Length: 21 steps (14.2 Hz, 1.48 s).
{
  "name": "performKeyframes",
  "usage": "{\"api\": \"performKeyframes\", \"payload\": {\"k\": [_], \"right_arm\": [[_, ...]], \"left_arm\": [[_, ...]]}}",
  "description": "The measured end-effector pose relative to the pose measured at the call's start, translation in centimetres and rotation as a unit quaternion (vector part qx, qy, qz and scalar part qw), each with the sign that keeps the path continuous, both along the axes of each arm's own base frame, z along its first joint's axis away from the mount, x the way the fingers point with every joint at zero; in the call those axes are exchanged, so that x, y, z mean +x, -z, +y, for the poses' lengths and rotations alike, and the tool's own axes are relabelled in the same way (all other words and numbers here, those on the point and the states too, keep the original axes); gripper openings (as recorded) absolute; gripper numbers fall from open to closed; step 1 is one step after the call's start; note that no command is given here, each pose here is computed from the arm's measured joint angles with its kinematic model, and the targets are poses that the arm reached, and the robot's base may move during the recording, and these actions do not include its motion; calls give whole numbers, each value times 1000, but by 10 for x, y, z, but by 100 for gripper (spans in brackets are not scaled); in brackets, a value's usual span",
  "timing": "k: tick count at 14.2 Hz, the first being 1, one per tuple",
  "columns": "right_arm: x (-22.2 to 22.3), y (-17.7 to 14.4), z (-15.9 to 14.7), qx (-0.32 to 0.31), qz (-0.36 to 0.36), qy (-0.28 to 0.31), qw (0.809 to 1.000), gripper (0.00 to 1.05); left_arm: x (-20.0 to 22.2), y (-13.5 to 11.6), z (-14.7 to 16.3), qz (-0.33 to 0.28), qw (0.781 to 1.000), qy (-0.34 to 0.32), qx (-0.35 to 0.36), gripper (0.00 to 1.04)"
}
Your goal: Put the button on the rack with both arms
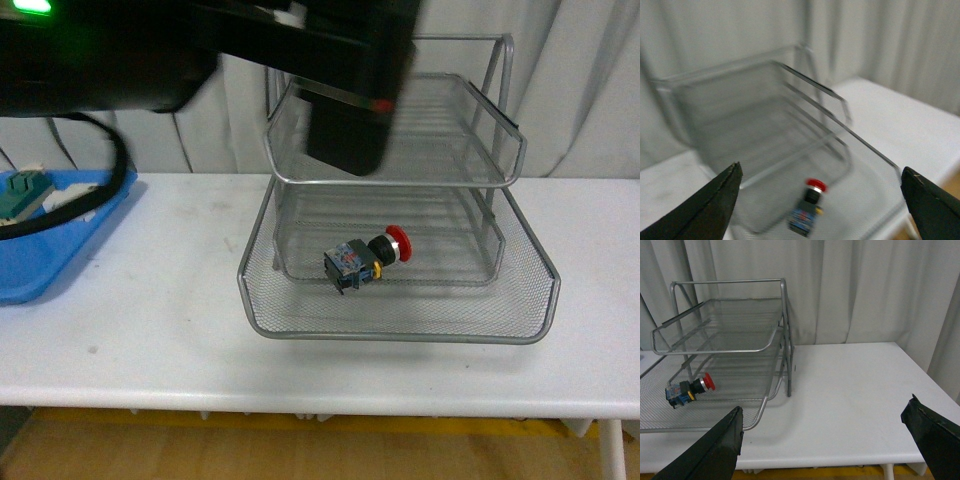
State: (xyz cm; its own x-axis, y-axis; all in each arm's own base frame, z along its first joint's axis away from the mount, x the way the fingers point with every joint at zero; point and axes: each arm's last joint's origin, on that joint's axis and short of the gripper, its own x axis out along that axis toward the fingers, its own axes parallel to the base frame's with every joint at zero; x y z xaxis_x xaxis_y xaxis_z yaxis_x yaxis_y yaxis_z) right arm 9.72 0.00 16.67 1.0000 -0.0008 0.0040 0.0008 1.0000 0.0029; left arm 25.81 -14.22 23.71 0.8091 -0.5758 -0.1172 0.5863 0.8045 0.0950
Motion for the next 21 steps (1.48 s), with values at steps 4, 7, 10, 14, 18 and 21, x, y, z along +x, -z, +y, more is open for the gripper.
{"api": "performKeyframes", "payload": {"k": [4, 7, 10, 14, 18, 21], "right_arm": [[0, 0, 0, 0, 0, 0, 1000, 98], [0, 0, 0, 0, 0, 0, 1000, 98], [0, 0, 0, 0, 0, 0, 1000, 98], [0, 0, 0, 0, 0, 0, 1000, 98], [0, 0, 0, 0, 0, 0, 1000, 98], [0, 0, 0, 0, 0, 0, 1000, 98]], "left_arm": [[-46, 46, 71, -33, 948, -315, -46, 47], [-89, 57, 115, -41, 948, -310, -61, 2], [-102, 64, 123, -32, 949, -307, -57, 2], [-114, 76, 131, -29, 949, -308, -56, 2], [-126, 70, 143, -42, 948, -308, -62, 2], [-132, 69, 142, -43, 949, -305, -63, 2]]}}
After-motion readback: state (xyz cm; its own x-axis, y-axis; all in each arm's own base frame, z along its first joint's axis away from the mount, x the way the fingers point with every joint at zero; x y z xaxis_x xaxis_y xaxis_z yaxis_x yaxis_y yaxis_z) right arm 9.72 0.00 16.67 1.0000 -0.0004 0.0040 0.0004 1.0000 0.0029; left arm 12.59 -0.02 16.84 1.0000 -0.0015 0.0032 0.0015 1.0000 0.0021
